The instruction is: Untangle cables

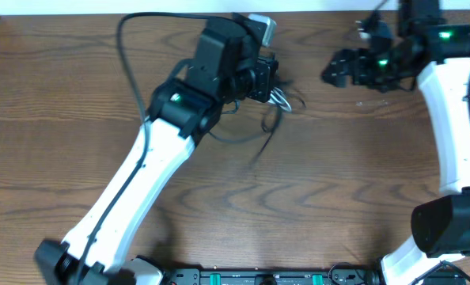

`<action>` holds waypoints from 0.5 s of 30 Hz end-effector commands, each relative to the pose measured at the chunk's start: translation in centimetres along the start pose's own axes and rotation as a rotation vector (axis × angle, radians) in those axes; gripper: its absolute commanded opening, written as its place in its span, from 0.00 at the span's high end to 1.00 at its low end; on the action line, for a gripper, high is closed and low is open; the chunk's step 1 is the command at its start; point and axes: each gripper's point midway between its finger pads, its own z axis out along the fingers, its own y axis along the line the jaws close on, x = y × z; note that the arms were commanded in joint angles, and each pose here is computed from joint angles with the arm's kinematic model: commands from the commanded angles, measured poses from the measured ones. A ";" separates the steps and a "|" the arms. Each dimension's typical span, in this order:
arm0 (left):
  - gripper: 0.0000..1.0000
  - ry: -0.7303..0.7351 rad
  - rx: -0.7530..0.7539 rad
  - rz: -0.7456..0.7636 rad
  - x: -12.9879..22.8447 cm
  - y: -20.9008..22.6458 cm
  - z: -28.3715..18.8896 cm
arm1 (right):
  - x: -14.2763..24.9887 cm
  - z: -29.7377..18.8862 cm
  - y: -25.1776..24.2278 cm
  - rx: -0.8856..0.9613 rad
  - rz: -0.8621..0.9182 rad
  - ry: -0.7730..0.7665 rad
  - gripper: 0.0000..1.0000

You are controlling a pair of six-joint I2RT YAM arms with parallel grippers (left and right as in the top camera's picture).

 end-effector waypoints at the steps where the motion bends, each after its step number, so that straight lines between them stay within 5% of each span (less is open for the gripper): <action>1: 0.92 -0.003 0.015 -0.048 -0.1 -0.4 -0.4 | 0.2 1.5 2.6 -0.045 -0.062 0.016 0.04; 15: 0.92 -0.124 0.043 -0.065 -3.0 -1.8 -4.6 | 0.8 8.6 7.1 -0.125 -0.109 0.100 0.10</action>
